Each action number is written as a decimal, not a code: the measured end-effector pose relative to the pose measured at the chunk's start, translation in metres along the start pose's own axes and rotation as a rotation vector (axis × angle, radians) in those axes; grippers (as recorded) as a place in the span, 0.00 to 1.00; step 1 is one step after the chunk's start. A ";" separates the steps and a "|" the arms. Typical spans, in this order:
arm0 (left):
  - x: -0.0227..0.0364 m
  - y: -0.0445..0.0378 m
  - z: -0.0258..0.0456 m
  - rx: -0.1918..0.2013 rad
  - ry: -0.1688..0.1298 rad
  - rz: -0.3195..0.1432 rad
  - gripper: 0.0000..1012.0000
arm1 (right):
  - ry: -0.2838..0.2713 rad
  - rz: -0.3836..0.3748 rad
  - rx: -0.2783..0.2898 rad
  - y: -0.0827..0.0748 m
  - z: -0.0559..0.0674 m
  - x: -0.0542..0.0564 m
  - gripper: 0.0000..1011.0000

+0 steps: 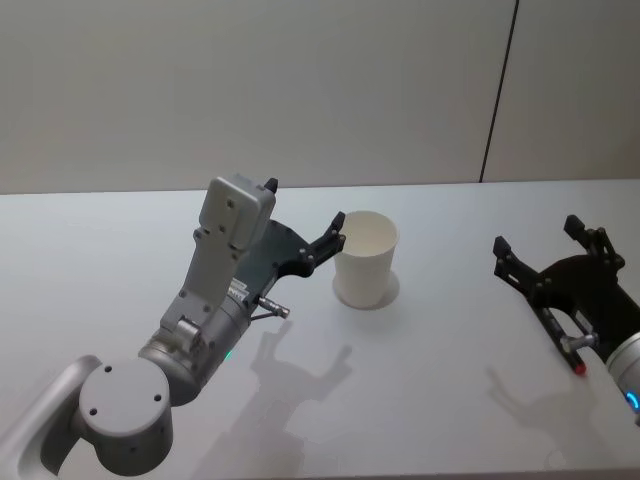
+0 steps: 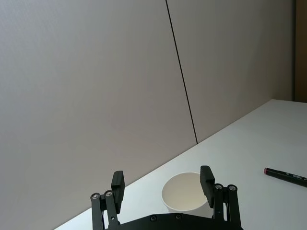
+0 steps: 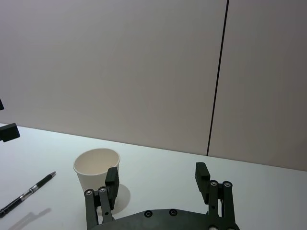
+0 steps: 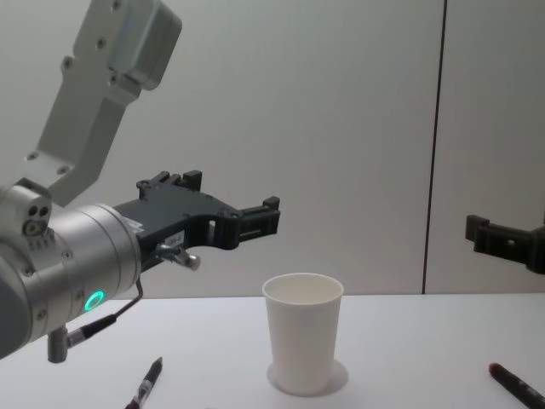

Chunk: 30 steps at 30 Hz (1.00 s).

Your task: Place the pen into the pen holder.

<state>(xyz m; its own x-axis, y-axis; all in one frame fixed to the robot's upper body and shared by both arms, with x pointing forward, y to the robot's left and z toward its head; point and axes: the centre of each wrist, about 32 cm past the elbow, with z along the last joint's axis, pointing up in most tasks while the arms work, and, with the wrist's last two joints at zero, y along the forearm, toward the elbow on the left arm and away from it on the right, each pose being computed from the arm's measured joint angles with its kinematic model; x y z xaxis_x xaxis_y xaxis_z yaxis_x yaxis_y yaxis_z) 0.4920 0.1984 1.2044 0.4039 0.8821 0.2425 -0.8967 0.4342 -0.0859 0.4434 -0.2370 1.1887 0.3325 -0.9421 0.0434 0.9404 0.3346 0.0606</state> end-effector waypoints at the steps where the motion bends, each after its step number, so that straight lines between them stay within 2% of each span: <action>1: 0.0000 0.0000 0.0000 0.000 0.000 0.000 0.99 | 0.000 0.000 0.000 0.000 0.000 0.000 0.99; 9: 0.0000 0.0000 0.0000 0.000 0.000 0.000 0.99 | -0.003 -0.017 -0.009 0.005 0.002 -0.007 0.99; 15: 0.0000 0.0000 0.0000 0.000 0.000 0.000 0.99 | -0.010 -0.049 -0.040 0.016 0.002 -0.012 0.99; 24: 0.0000 0.0000 0.0000 0.000 0.000 0.000 0.99 | -0.025 -0.118 -0.130 0.044 0.001 -0.013 0.99; 27: 0.0000 0.0000 0.0000 0.000 0.000 0.000 0.99 | -0.027 -0.128 -0.144 0.048 0.001 -0.013 0.99; 30: 0.0000 0.0000 0.0000 0.000 0.000 0.000 0.99 | -0.030 -0.161 -0.197 0.061 0.000 -0.011 0.99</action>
<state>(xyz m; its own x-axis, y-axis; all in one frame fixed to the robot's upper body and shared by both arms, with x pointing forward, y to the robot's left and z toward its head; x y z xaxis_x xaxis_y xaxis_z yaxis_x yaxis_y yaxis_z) 0.4920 0.1984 1.2044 0.4040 0.8820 0.2425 -0.8967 0.4343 -0.0858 0.4972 -0.2065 1.1918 0.1778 -0.9809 0.0791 0.9778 0.1670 -0.1265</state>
